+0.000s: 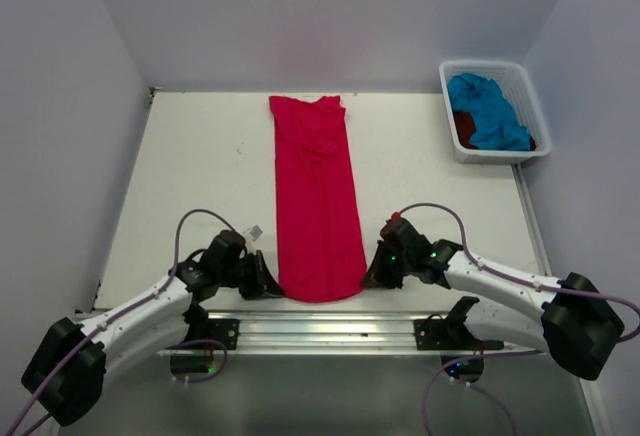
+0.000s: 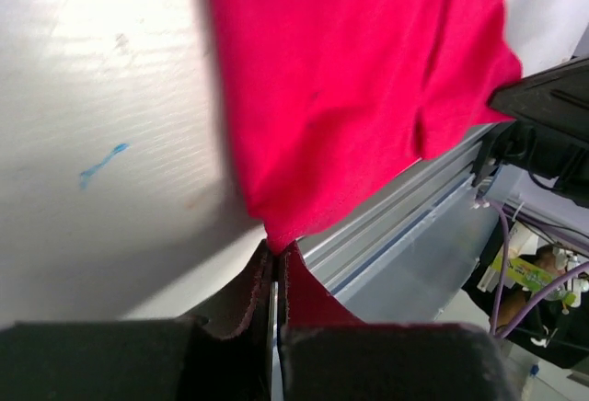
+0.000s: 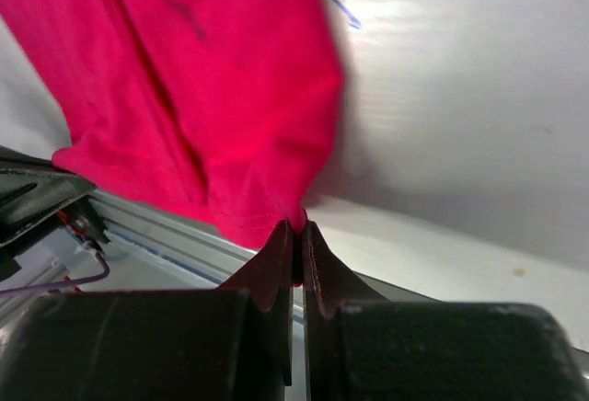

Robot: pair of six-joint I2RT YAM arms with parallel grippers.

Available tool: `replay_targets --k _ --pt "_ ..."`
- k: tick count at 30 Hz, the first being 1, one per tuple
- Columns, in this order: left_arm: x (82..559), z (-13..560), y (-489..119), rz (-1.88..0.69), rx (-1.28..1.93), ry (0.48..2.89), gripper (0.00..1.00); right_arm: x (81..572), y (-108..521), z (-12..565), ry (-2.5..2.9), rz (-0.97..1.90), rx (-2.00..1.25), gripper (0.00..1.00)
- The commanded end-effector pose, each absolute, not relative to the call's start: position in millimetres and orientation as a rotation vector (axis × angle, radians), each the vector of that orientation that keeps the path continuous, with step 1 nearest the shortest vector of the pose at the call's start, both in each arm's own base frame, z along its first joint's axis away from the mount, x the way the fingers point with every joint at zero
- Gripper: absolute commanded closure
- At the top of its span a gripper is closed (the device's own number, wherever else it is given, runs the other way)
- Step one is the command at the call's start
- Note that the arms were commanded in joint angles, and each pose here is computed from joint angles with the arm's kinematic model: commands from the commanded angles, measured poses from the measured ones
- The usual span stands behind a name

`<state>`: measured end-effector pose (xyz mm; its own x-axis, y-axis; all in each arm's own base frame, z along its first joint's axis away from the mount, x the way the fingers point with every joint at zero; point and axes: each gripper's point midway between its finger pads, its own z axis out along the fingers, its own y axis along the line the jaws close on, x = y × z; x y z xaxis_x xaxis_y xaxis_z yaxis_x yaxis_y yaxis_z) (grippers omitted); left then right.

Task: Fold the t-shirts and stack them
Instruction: Fold the folded rectangular tshirt in 1/3 of the way

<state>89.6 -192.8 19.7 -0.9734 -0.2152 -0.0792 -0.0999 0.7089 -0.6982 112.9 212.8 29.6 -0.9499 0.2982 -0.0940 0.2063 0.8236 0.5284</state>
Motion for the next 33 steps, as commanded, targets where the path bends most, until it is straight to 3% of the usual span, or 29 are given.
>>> replay_targets --k 1,11,25,33 --pt "122.8 61.0 -210.0 -1.139 -0.145 2.618 1.0 138.1 230.6 55.4 2.757 0.809 0.274 1.0" --pt "184.0 113.7 -227.3 -0.971 0.035 2.525 1.0 190.8 254.4 95.1 2.657 0.703 0.113 1.0" --pt "274.8 112.5 -208.0 -0.705 0.042 2.486 1.0 301.6 245.9 130.0 2.53 0.477 0.049 1.0" --pt "308.4 112.9 -197.4 -0.649 0.017 2.458 1.0 340.0 247.0 115.6 2.544 0.4 0.012 1.0"
